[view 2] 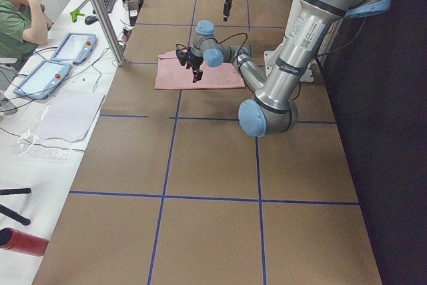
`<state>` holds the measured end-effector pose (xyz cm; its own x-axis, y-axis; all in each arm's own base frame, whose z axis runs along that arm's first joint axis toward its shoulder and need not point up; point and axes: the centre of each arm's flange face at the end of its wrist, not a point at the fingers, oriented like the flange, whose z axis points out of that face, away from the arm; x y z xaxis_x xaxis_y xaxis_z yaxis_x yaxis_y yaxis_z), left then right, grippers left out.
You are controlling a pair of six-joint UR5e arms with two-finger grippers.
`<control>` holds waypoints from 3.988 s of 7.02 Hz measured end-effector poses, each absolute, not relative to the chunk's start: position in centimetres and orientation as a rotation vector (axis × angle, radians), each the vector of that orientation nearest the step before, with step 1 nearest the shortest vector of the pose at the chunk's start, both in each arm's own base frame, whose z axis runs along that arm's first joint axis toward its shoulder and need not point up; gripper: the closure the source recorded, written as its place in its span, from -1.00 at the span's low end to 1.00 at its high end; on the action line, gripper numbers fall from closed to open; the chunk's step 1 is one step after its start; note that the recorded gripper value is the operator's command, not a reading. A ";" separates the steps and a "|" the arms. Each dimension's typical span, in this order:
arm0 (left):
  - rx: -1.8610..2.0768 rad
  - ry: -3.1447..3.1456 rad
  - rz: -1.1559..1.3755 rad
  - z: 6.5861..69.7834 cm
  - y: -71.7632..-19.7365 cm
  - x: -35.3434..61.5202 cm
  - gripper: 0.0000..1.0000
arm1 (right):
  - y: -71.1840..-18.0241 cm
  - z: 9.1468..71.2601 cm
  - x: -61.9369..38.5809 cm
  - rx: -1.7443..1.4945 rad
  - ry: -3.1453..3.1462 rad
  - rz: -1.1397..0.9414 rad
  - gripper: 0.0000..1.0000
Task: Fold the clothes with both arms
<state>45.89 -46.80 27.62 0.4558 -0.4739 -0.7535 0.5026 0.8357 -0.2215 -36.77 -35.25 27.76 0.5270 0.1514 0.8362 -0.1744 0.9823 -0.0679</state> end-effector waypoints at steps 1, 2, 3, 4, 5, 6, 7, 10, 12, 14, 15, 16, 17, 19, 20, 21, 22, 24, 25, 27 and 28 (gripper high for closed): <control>-0.036 0.919 -0.635 28.2 -42.3 46.1 -1.00 | -35.3 27.7 -36.7 0.029 -0.996 0.197 -1.00; -0.105 0.911 -0.671 28.9 -38.2 47.5 -1.00 | -35.4 27.7 -36.7 0.032 -0.996 0.197 -1.00; -0.154 0.898 -0.703 29.3 -34.7 49.4 -1.00 | -35.4 27.6 -36.7 0.034 -0.998 0.197 -1.00; -0.194 0.885 -0.727 29.4 -31.7 51.3 -1.00 | -35.4 27.6 -36.6 0.035 -1.000 0.197 -1.00; -0.227 0.873 -0.737 29.4 -29.4 52.8 -1.00 | -35.4 27.5 -36.5 0.036 -1.000 0.198 -1.00; -0.250 0.859 -0.737 29.6 -27.7 53.8 -1.00 | -35.4 27.5 -36.5 0.037 -1.001 0.199 -1.00; -0.265 0.849 -0.741 29.7 -26.5 54.4 -0.99 | -35.4 27.5 -36.5 0.036 -1.001 0.199 -1.00; -0.263 0.827 -0.749 30.1 -25.7 55.0 -0.95 | -35.5 27.5 -36.4 0.037 -1.001 0.200 -1.00; -0.240 0.809 -0.765 30.5 -26.3 54.9 -0.72 | -35.5 27.4 -36.4 0.037 -1.002 0.199 -1.00; -0.229 0.804 -0.772 30.6 -26.5 54.8 0.03 | -35.5 27.5 -36.4 0.037 -1.001 0.200 -1.00; -0.228 0.804 -0.771 30.6 -26.4 54.9 0.52 | -35.5 27.5 -36.4 0.037 -1.001 0.201 -1.00; -0.228 0.805 -0.767 30.5 -26.2 54.9 0.90 | -35.5 27.5 -36.4 0.037 -1.000 0.202 -1.00; -0.229 0.808 -0.762 30.3 -26.1 55.0 1.00 | -35.6 27.5 -36.3 0.037 -1.000 0.203 -1.00; -0.229 0.820 -0.750 29.8 -25.9 54.7 1.00 | -35.6 27.6 -36.3 0.037 -0.999 0.204 -1.00; -0.230 0.827 -0.743 29.4 -25.9 54.6 1.00 | -35.6 27.6 -36.3 0.037 -0.999 0.204 -1.00; -0.230 0.835 -0.735 29.1 -25.9 54.4 1.00 | -35.6 27.6 -36.3 0.035 -0.998 0.204 -1.00; -0.221 0.853 -0.712 28.4 -26.0 53.8 1.00 | -35.6 27.8 -36.5 0.031 -0.994 0.205 -1.00; -0.187 0.884 -0.658 27.3 -26.7 52.7 1.00 | -36.5 27.9 -38.8 0.007 -0.976 0.233 -1.00; -0.176 0.890 -0.654 27.2 -27.2 52.3 1.00 | -37.3 27.7 -41.4 -0.023 -0.965 0.275 -1.00; -0.158 0.898 -0.638 27.0 -27.9 51.8 1.00 | -36.6 27.8 -47.9 -0.087 -0.927 0.377 -1.00; -0.153 0.900 -0.634 26.9 -28.1 51.7 1.00 | -35.4 27.6 -50.8 -0.110 -0.912 0.413 -1.00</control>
<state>51.68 -28.12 26.93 0.4539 -0.5737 -0.6818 0.4495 0.8081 -0.3807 -50.79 -35.43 27.55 0.5396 0.3928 0.7447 -0.3006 0.9161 -0.2653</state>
